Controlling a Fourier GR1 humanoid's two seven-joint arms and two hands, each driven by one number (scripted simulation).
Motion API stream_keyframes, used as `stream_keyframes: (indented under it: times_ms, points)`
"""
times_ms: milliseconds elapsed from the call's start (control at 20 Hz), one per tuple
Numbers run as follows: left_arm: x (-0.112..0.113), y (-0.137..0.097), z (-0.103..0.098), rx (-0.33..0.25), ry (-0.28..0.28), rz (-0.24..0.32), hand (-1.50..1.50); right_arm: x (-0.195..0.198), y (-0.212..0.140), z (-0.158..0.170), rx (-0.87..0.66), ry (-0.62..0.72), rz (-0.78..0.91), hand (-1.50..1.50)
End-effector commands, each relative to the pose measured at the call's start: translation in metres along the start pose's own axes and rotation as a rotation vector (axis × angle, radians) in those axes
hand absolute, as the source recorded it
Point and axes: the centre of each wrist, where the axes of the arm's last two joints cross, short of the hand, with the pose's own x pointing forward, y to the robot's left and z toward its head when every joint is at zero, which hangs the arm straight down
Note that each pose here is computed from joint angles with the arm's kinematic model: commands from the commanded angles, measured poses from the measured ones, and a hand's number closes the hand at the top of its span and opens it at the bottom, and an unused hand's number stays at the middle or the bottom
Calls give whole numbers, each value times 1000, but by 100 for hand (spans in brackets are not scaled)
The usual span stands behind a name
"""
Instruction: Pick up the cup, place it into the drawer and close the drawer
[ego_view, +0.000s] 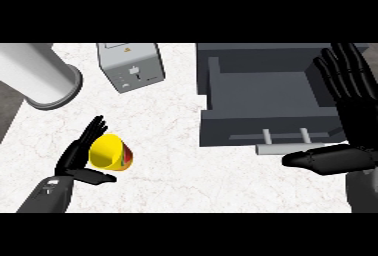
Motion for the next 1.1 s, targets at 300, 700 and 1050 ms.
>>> stream_keyframes:
  times_ms: [300,700,1050]
  points:
    - [-10,-16,-2,-69,-110,58,-150,4,-7,0,17,8,5,-150]
    - [-14,-32,-9,-114,-116,147,-150,-8,-16,2,-2,6,20,-150]
    - [-9,-40,-20,-174,-220,181,150,6,0,-3,7,9,9,-150]
